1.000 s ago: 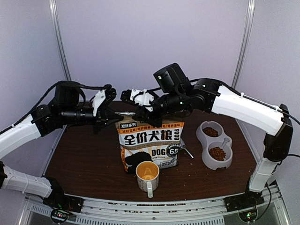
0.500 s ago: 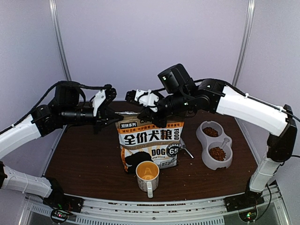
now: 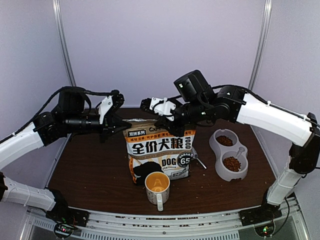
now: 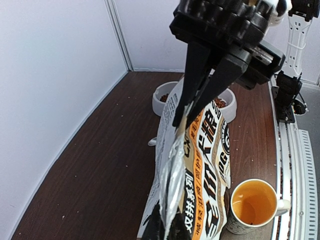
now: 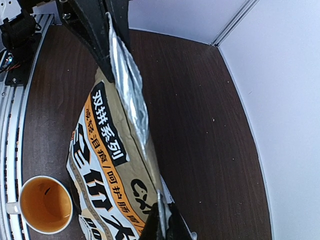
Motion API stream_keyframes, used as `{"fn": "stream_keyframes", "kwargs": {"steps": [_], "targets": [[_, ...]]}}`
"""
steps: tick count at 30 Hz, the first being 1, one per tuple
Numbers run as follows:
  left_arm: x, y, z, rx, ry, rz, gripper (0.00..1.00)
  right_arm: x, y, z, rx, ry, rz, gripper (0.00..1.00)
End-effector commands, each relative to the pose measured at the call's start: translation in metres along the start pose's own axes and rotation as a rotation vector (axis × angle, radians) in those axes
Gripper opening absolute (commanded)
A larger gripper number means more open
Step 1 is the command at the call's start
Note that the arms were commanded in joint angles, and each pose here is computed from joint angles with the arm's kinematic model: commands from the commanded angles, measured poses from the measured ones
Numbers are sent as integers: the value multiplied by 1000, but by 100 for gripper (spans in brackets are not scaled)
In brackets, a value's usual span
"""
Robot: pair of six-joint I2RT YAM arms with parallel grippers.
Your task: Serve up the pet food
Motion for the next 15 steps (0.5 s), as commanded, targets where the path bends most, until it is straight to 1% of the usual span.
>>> {"fn": "stream_keyframes", "kwargs": {"steps": [1, 2, 4, 6, 7, 8, 9, 10, 15], "targets": [[-14, 1, 16, 39, -84, 32, 0, -18, -17, -21, 22, 124, -141, 0], [-14, 1, 16, 39, -85, 33, 0, -19, -17, -23, 23, 132, -148, 2], [-14, 1, 16, 39, -85, 34, 0, -21, -18, -26, 23, 144, -165, 10], [-14, 1, 16, 39, -84, 34, 0, -25, -18, -29, 24, 157, -180, 13], [-14, 1, 16, 39, -84, 33, 0, -26, -17, -31, 24, 164, -184, 13], [-14, 1, 16, 40, -85, 34, 0, -28, -17, -33, 24, 168, -191, 10], [-15, 1, 16, 40, -86, 34, 0, -29, -17, -35, 25, 175, -198, 2], [-14, 1, 16, 40, -84, 35, 0, -30, -18, -36, 27, 181, -205, 0], [-14, 1, 15, 38, -83, 32, 0, -39, -18, -42, 33, 197, -246, 1]]}}
Point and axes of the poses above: each gripper's point midway between its finger pads, its own x axis out along the fingers, its own y axis along the line the jaws close on, z = x × y, the point moved 10 cm from there along -x, back along the fingers, and after that the axes turned 5 degrees about -x, right-handed, at the moved point
